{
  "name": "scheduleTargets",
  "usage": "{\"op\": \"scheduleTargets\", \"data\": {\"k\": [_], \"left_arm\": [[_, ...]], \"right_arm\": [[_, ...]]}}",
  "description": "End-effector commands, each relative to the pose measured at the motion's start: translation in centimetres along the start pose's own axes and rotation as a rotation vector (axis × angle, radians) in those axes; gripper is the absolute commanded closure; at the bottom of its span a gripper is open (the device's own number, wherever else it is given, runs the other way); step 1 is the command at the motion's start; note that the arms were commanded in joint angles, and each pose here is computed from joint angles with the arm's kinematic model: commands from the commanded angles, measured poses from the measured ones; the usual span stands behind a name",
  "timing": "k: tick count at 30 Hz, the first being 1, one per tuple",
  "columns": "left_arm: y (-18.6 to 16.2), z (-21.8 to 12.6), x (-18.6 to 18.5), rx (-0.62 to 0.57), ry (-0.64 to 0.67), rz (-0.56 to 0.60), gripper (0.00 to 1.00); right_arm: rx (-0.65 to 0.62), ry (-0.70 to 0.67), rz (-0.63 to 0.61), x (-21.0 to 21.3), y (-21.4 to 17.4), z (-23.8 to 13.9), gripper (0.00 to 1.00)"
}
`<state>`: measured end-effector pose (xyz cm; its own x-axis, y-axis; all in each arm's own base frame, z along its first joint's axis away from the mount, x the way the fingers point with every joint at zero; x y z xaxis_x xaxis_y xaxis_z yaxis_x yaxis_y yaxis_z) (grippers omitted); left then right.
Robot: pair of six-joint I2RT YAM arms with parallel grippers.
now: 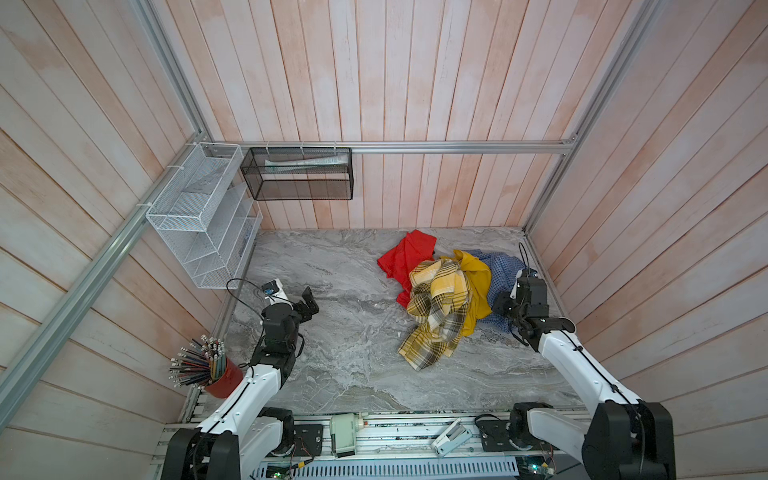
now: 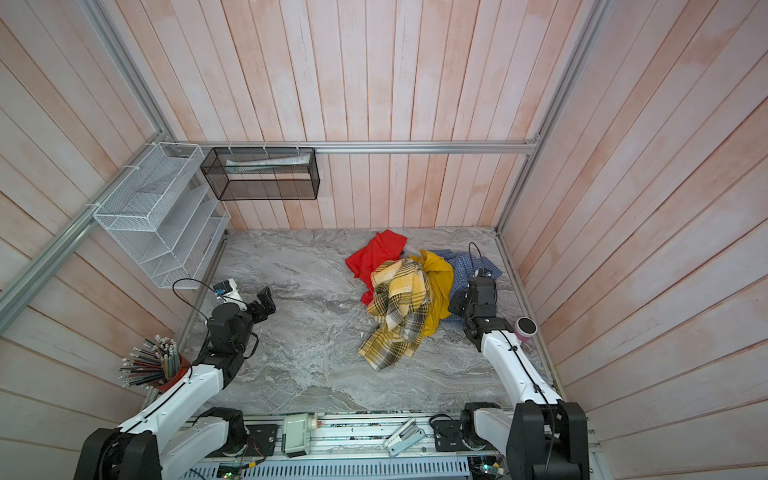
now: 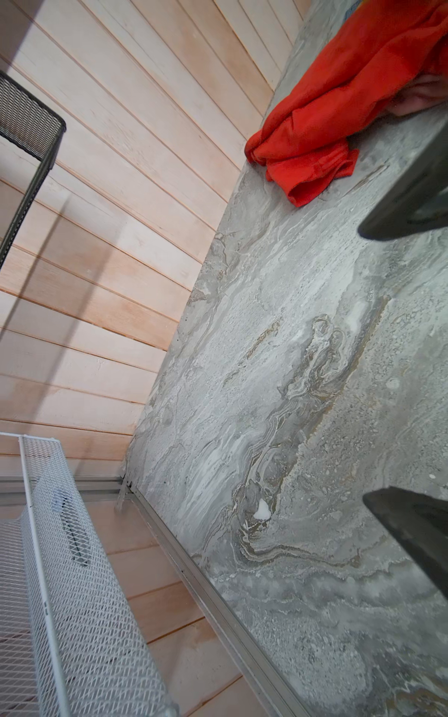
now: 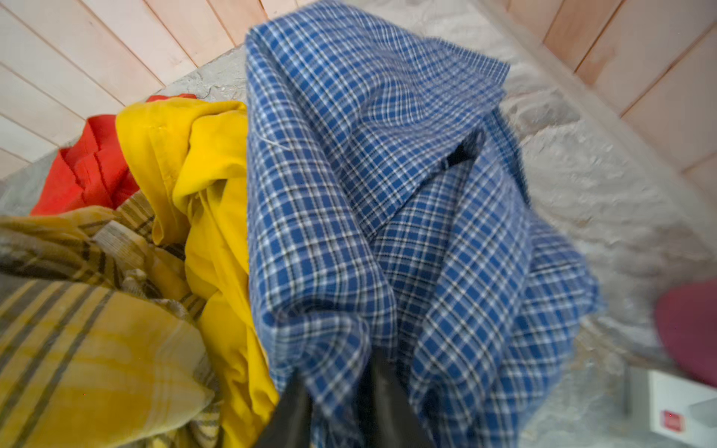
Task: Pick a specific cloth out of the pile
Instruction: 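Grasp the blue checked shirt near the pile with the right gripper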
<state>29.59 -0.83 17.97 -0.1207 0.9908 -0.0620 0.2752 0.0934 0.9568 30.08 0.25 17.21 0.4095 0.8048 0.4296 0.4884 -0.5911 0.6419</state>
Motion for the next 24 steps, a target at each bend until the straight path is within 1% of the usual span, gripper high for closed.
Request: {"op": "scheduleTargets", "data": {"k": [1,2,5,9,13,15,19,21,24], "left_arm": [[-0.4,-0.2,-0.1,0.006,-0.013,-0.003,0.00],[-0.4,-0.2,-0.1,0.008,-0.014,-0.002,0.00],[-0.3,-0.2,-0.2,0.004,-0.017,0.000,0.00],[-0.3,-0.2,-0.3,0.005,-0.019,0.000,0.00],[-0.3,-0.2,-0.3,0.000,-0.022,0.001,0.00],[-0.3,-0.2,-0.2,-0.001,-0.021,0.004,0.00],[-0.2,-0.3,-0.2,-0.008,-0.018,0.005,0.00],[-0.2,-0.4,-0.2,-0.011,-0.018,0.004,0.00],[0.0,-0.5,-0.1,-0.020,-0.015,0.006,0.00]], "right_arm": [[-0.023,-0.071,0.001,-0.8,1.0,-1.5,0.47],[-0.030,-0.077,0.004,-1.0,1.3,-1.8,0.43],[-0.057,-0.112,0.004,-1.9,2.5,-2.7,0.38],[-0.066,-0.160,0.004,-3.3,3.7,-3.2,0.26],[0.008,-0.163,0.044,-4.2,3.0,-2.5,0.18],[0.050,-0.157,0.078,-4.7,2.3,-2.0,0.18],[0.095,-0.092,0.174,-4.9,1.6,-1.4,0.17],[0.128,-0.056,0.230,-4.7,1.3,-0.8,0.12],[0.205,-0.016,0.269,-4.1,0.5,0.5,0.09]]}}
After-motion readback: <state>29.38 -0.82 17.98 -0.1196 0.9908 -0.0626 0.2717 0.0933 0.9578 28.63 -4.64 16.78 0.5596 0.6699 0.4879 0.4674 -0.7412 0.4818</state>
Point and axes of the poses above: each gripper's point midway between its finger pads, its own z axis out along the fingers, its own x axis along the line the jaws close on, y = z × x, the point moved 5 cm from there along -z, back along the fingers, and after that the axes turned 14 degrees about z, right-handed, at the moved point
